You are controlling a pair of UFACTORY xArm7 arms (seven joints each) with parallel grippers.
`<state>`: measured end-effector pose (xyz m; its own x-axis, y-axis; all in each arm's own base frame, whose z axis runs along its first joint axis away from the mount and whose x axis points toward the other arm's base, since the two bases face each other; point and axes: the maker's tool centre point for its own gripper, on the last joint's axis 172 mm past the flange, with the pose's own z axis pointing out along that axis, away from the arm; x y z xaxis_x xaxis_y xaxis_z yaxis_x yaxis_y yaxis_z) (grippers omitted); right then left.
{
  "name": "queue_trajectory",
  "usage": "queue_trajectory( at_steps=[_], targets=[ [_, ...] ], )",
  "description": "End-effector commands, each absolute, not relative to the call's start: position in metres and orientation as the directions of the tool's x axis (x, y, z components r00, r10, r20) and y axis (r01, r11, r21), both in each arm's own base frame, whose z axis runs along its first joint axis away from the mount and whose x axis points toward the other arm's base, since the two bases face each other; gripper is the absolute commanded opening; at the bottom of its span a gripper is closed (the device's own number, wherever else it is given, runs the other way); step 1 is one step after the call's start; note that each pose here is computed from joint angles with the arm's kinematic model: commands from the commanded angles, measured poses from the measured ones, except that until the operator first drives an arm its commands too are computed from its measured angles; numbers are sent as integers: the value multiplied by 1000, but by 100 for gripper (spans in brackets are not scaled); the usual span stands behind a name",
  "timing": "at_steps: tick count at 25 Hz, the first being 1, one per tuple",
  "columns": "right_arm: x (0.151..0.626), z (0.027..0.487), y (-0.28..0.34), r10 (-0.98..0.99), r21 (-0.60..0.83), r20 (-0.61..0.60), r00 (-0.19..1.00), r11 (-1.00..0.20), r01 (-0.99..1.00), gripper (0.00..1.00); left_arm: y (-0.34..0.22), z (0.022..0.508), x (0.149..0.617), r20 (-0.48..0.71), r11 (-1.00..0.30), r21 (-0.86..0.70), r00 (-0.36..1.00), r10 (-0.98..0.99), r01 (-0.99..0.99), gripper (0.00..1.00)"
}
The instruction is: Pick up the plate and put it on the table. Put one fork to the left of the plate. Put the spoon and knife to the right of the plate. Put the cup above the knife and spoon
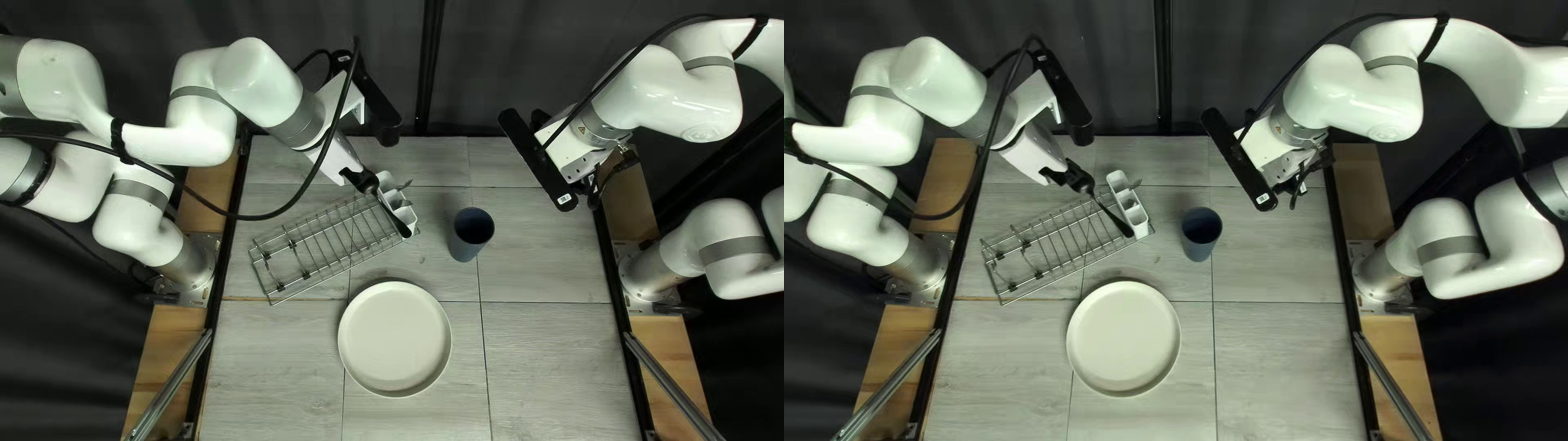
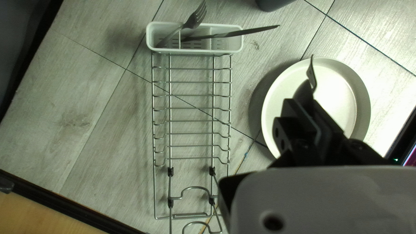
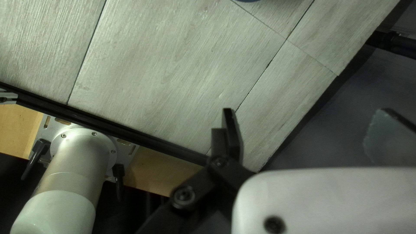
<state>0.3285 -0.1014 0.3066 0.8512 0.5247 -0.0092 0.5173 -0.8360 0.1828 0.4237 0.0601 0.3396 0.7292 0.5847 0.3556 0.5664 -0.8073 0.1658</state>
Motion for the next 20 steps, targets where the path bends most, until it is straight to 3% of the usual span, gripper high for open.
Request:
queue_trajectory(
  at_steps=[1,4,12,15,20],
  targets=[
    [329,307,-101,525,183,-9,851,-836,517,100,-18,322,428,265,-656,269,601,754,705,0],
    [329,307,-101,525,183,-9,851,-836,517,100,-56,324,429,240,-599,279,550,800,750,0],
    [329,307,-101,525,183,-9,851,-836,517,100,-58,324,429,239,-597,278,547,802,753,0],
    [329,307,-101,525,183,-9,851,-836,517,100,-57,308,438,217,-523,336,476,852,783,0],
    [329,307,-101,525,183,-9,851,-836,517,100,-82,280,448,171,-289,494,235,957,820,0]
  ],
)
